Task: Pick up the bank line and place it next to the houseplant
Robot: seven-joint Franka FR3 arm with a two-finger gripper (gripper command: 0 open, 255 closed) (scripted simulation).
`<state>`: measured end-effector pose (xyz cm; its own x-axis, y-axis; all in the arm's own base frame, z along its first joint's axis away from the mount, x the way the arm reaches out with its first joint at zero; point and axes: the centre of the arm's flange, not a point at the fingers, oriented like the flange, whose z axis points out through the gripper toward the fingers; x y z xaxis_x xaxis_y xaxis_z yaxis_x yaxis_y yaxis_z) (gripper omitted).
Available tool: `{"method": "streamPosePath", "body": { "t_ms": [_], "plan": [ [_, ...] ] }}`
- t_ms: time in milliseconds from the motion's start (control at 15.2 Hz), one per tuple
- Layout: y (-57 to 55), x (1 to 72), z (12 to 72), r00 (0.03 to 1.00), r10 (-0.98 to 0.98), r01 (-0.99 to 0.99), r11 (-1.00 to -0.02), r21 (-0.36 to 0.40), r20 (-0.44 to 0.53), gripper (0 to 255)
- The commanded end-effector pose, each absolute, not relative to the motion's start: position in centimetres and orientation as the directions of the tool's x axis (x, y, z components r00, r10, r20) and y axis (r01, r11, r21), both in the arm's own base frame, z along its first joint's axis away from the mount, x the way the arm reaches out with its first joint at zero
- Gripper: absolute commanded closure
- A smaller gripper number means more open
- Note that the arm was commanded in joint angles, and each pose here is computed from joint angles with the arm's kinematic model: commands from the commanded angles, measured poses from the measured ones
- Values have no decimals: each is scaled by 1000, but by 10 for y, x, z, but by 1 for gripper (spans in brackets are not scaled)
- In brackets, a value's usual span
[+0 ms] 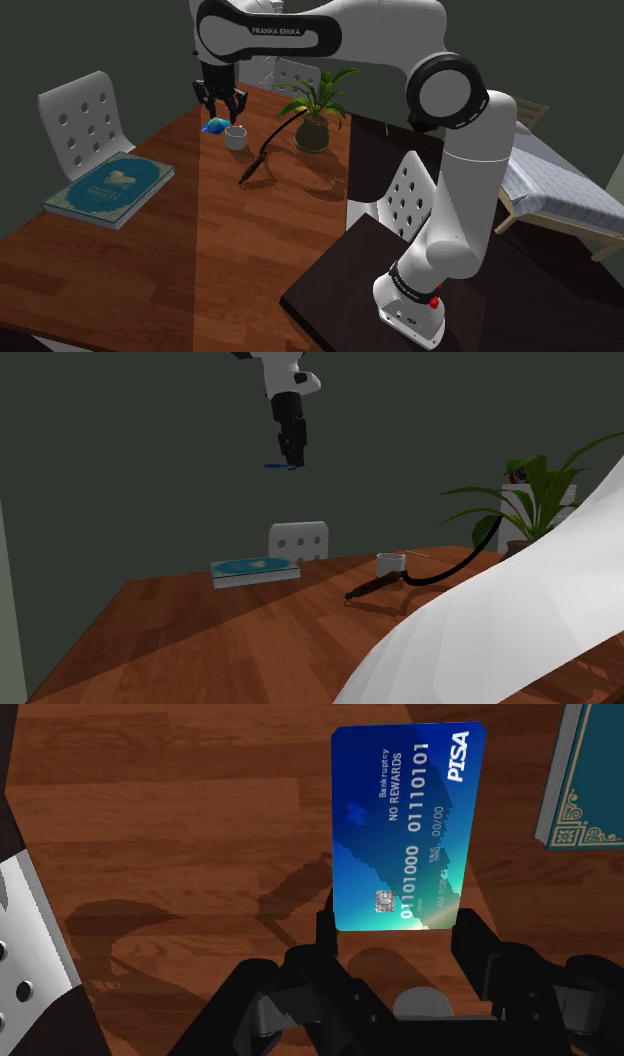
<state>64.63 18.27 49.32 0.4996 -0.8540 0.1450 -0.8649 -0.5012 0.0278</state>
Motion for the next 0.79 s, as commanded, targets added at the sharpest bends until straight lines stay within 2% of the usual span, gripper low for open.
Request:
{"method": "streamPosePath", "body": {
  "t_ms": [0,726],
  "plan": [
    [183,646,505,500,-854,-865,-501,28,145,255],
    [183,646,563,500,-854,-865,-501,28,145,255]
  ]
}}
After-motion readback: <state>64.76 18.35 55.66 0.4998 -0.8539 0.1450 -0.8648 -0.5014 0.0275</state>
